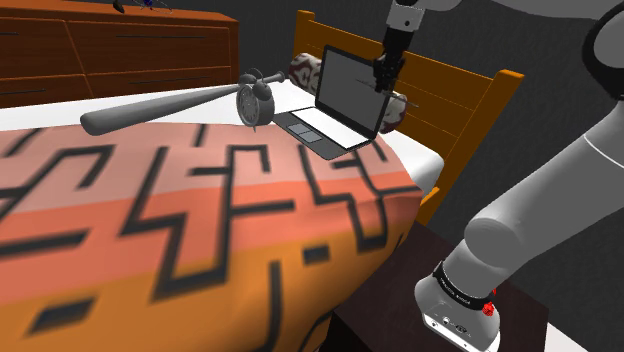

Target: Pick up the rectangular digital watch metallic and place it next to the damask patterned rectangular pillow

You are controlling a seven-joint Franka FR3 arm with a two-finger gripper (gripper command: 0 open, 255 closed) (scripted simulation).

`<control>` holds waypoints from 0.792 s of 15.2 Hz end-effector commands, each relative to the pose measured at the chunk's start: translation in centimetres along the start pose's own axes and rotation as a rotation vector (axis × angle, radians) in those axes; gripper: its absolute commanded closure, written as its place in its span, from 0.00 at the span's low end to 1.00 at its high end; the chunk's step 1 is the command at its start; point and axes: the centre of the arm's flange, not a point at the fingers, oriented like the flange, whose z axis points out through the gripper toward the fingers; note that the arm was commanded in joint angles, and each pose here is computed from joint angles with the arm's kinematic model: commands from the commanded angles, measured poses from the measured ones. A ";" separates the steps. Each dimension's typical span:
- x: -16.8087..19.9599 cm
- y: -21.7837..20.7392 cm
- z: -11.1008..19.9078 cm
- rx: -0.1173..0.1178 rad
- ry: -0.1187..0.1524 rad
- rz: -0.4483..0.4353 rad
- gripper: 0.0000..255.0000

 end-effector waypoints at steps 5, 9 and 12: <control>-1.7 7.8 0.0 0.000 0.000 -0.002 1.00; -2.9 13.0 0.0 0.000 0.000 -0.002 1.00; -3.3 15.2 0.5 0.000 0.000 -0.002 1.00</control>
